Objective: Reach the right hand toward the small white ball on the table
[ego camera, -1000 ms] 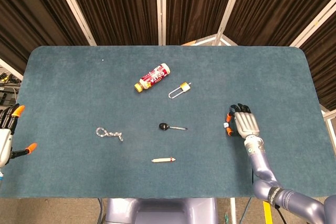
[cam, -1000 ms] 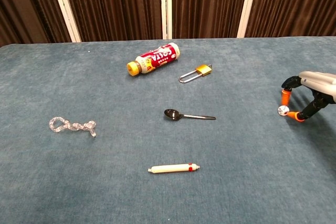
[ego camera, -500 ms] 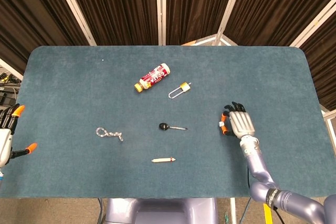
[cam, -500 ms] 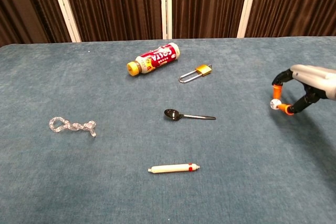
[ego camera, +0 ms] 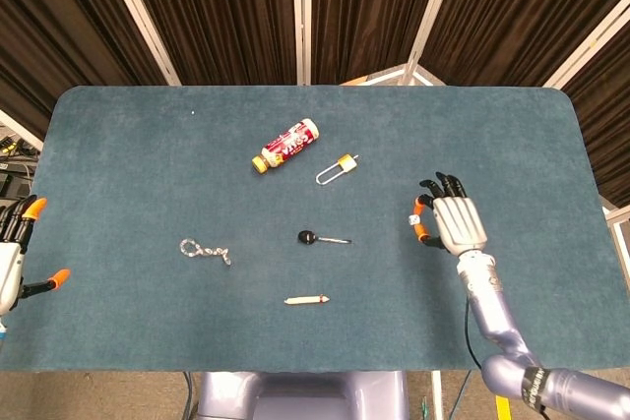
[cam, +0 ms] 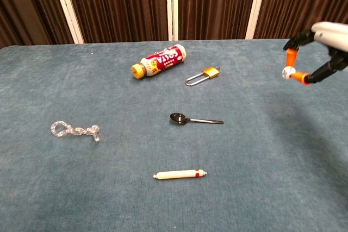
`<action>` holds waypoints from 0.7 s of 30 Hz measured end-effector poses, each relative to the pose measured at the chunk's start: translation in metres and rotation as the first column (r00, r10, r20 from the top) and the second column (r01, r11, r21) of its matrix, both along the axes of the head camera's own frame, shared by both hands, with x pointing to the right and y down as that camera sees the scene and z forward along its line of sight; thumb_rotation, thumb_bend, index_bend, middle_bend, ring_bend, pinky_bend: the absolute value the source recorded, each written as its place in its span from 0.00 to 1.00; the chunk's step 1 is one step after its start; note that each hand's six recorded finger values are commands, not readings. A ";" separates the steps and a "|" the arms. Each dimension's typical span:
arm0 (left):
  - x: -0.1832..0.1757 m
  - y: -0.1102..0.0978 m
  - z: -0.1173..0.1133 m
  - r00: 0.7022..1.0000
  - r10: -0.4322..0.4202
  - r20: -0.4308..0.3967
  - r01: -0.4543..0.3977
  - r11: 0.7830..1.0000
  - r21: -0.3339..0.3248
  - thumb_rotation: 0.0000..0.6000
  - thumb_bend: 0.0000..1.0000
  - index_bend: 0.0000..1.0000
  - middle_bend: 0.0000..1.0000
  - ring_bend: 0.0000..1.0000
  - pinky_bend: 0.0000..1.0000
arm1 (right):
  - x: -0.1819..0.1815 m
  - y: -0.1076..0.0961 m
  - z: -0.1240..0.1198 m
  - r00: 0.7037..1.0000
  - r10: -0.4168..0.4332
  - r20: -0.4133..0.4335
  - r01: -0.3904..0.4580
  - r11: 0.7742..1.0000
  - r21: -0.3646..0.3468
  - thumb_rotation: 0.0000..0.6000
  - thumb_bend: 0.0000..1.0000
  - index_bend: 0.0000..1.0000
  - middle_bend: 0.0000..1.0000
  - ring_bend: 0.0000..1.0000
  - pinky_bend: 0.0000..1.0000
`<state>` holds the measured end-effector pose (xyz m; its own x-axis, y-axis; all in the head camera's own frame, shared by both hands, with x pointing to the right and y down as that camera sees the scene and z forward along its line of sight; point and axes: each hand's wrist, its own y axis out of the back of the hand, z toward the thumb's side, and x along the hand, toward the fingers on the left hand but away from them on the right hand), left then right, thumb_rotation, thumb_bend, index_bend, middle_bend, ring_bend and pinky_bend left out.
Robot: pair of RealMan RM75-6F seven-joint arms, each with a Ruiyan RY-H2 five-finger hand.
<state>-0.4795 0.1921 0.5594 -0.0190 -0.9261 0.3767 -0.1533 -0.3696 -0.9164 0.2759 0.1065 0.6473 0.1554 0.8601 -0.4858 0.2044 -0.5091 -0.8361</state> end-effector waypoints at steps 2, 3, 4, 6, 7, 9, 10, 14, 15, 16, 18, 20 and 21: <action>0.000 0.000 -0.001 1.000 0.000 -0.002 0.000 1.000 0.003 1.00 0.12 0.00 0.00 0.00 0.00 | 0.001 -0.001 -0.007 1.000 0.000 -0.001 0.000 1.000 0.011 1.00 0.32 0.41 0.11 0.00 0.00; 0.001 0.000 -0.002 1.000 0.001 -0.003 -0.001 1.000 0.005 1.00 0.12 0.00 0.00 0.00 0.00 | 0.001 -0.001 -0.009 1.000 0.000 -0.002 0.000 1.000 0.014 1.00 0.31 0.39 0.10 0.00 0.00; 0.001 0.000 -0.002 1.000 0.001 -0.004 -0.001 1.000 0.006 1.00 0.12 0.00 0.00 0.00 0.00 | 0.002 -0.001 -0.011 1.000 -0.001 -0.004 0.001 1.000 0.016 1.00 0.30 0.37 0.09 0.00 0.00; 0.001 0.000 -0.003 1.000 0.002 -0.006 -0.002 1.000 0.008 1.00 0.12 0.00 0.00 0.00 0.00 | 0.002 0.001 -0.011 1.000 -0.003 -0.008 0.003 1.000 0.012 1.00 0.29 0.33 0.07 0.00 0.00; 0.001 0.000 -0.003 1.000 0.002 -0.006 -0.002 1.000 0.009 1.00 0.12 0.00 0.00 0.00 0.00 | 0.002 0.002 -0.011 1.000 -0.004 -0.009 0.004 1.000 0.009 1.00 0.29 0.30 0.07 0.00 0.00; 0.001 0.000 -0.004 1.000 0.004 -0.007 -0.004 1.000 0.010 1.00 0.12 0.00 0.00 0.00 0.00 | 0.004 0.005 -0.011 1.000 -0.005 -0.013 0.005 1.000 0.003 1.00 0.29 0.28 0.06 0.00 0.00; 0.002 0.001 -0.004 1.000 0.005 -0.008 -0.004 1.000 0.010 1.00 0.12 0.00 0.00 0.00 0.00 | 0.005 0.006 -0.011 1.000 -0.004 -0.015 0.004 1.000 0.002 1.00 0.29 0.28 0.06 0.00 0.00; 0.002 0.001 -0.006 1.000 0.006 -0.012 -0.006 1.000 0.015 1.00 0.12 0.00 0.00 0.00 0.00 | 0.011 0.011 -0.012 1.000 0.008 -0.015 -0.008 1.000 0.000 1.00 0.29 0.27 0.04 0.00 0.00; 0.002 0.001 -0.006 1.000 0.006 -0.013 -0.006 1.000 0.017 1.00 0.12 0.00 0.00 0.00 0.00 | 0.014 0.014 -0.012 1.000 0.012 -0.014 -0.012 1.000 -0.001 1.00 0.29 0.27 0.04 0.00 0.00; 0.002 0.001 -0.007 1.000 0.007 -0.014 -0.006 1.000 0.019 1.00 0.12 0.00 0.00 0.00 0.00 | 0.017 0.016 -0.012 1.000 0.016 -0.015 -0.016 1.000 -0.002 1.00 0.29 0.27 0.03 0.00 0.00; 0.002 0.002 -0.008 1.000 0.007 -0.015 -0.007 1.000 0.020 1.00 0.12 0.00 0.00 0.00 0.00 | 0.026 0.023 -0.012 0.999 0.025 -0.021 -0.025 1.000 -0.007 1.00 0.29 0.26 0.02 0.00 0.00; 0.002 0.003 -0.009 1.000 0.007 -0.016 -0.007 1.000 0.021 1.00 0.12 0.00 0.00 0.00 0.00 | 0.035 0.029 -0.012 0.999 0.036 -0.029 -0.036 0.999 -0.009 1.00 0.28 0.25 0.01 0.00 0.00; 0.002 0.003 -0.009 1.000 0.008 -0.017 -0.008 1.000 0.024 1.00 0.12 0.00 0.00 0.00 0.00 | 0.040 0.032 -0.012 0.999 0.042 -0.032 -0.042 0.999 -0.008 1.00 0.27 0.25 0.01 0.00 0.00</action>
